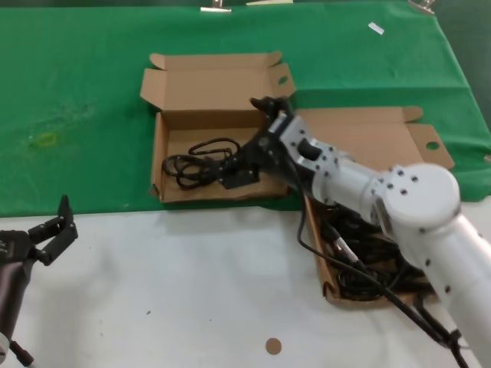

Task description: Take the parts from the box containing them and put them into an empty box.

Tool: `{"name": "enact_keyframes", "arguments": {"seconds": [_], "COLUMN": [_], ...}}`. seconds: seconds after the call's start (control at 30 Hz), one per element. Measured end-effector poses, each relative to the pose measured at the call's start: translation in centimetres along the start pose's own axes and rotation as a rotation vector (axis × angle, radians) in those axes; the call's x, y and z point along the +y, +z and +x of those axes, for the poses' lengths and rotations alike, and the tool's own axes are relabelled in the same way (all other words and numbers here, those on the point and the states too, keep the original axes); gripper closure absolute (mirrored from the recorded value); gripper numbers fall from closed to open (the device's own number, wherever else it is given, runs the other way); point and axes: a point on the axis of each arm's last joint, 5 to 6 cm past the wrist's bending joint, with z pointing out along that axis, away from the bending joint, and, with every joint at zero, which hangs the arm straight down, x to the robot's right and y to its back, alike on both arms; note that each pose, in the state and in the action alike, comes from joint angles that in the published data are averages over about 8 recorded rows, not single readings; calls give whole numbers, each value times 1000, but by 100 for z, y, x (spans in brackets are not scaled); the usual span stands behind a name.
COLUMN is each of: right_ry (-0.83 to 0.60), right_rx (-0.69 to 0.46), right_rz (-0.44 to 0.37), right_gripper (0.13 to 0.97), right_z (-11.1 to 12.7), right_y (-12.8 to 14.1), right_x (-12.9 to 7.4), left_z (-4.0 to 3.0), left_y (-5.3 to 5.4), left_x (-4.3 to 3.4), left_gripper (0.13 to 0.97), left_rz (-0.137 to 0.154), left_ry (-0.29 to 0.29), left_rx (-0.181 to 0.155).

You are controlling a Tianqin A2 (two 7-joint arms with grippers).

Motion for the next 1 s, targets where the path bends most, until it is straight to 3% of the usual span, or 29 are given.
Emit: {"name": "enact_keyframes", "arguments": {"seconds": [0.3, 0.6, 1.0], "right_ry": [137, 260, 395], "right_rx": [142, 288, 483], "right_rz": [11, 7, -12], "right_gripper": [130, 130, 130], "right_z": [-179, -335, -509], "right_y": [-384, -832, -1495], "right_x": [261, 471, 639], "left_z": [0, 0, 0], "left_y": [0, 0, 0], "left_x": [0, 0, 0], "left_gripper": [212, 142, 143], "left_rz": [0, 0, 0], "left_ry": [0, 0, 0], "left_rx": [0, 0, 0]}}
